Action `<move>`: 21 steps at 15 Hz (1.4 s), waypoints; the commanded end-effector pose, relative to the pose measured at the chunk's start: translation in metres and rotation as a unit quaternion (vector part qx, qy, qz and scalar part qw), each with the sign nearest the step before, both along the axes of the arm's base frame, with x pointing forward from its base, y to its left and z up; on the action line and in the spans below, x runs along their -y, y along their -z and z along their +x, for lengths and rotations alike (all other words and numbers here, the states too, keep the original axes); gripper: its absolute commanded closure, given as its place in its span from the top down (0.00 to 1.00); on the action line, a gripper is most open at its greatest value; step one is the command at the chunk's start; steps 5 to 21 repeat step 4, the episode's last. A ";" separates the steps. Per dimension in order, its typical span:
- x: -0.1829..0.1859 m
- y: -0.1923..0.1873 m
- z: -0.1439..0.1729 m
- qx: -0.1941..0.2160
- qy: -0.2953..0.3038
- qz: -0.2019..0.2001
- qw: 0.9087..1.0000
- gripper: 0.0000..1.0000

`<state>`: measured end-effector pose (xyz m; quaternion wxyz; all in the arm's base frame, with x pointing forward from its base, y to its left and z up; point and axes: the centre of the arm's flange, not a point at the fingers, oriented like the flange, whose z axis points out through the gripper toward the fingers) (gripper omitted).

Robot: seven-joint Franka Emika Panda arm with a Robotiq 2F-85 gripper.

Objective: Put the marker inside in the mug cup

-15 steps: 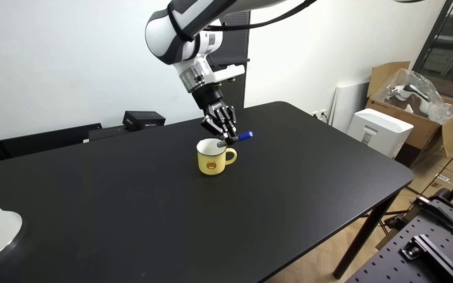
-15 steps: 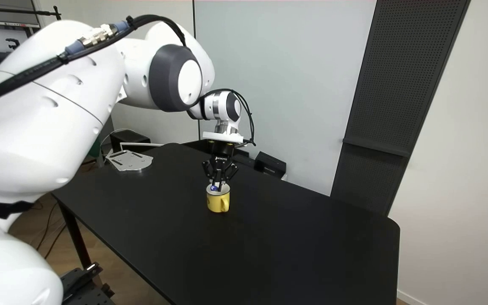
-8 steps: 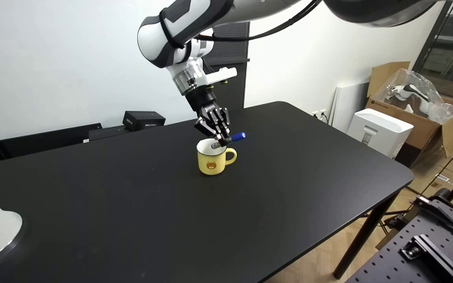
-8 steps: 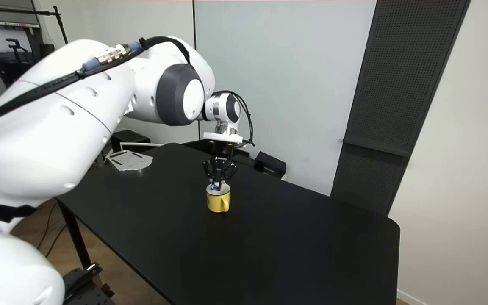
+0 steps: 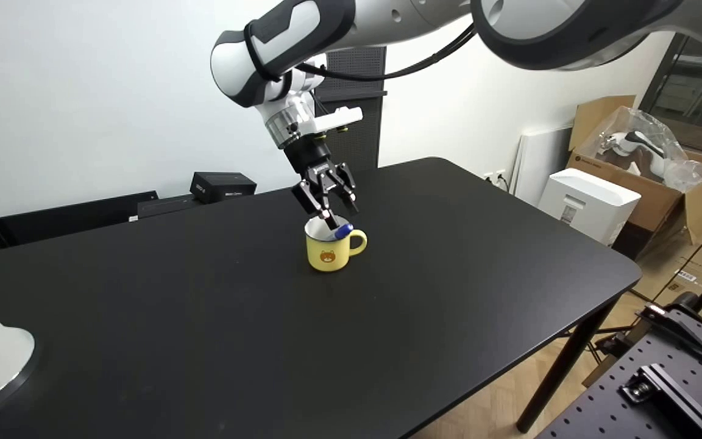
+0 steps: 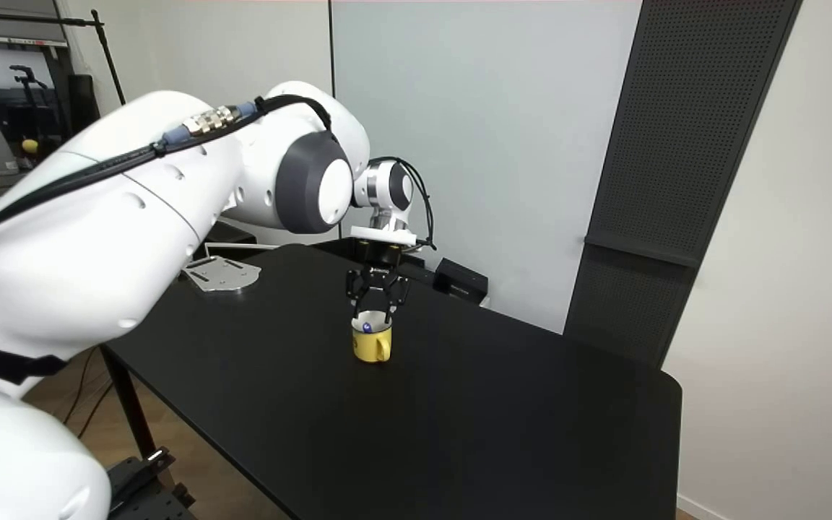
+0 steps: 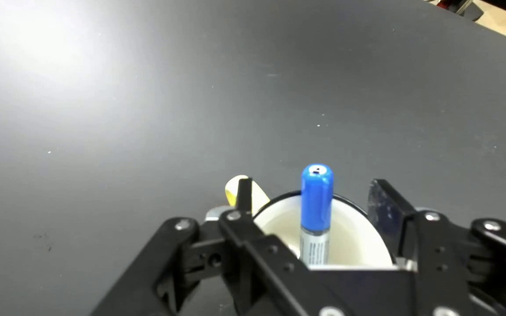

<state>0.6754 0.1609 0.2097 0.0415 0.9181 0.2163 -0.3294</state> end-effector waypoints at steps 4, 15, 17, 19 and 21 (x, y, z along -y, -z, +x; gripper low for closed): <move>-0.005 -0.031 0.009 0.028 0.020 0.006 0.999 1.00; -0.005 -0.031 0.009 0.028 0.020 0.006 0.999 1.00; -0.005 -0.031 0.009 0.028 0.020 0.006 0.999 1.00; -0.005 -0.031 0.009 0.028 0.020 0.006 0.999 1.00; -0.005 -0.031 0.009 0.028 0.020 0.006 0.999 1.00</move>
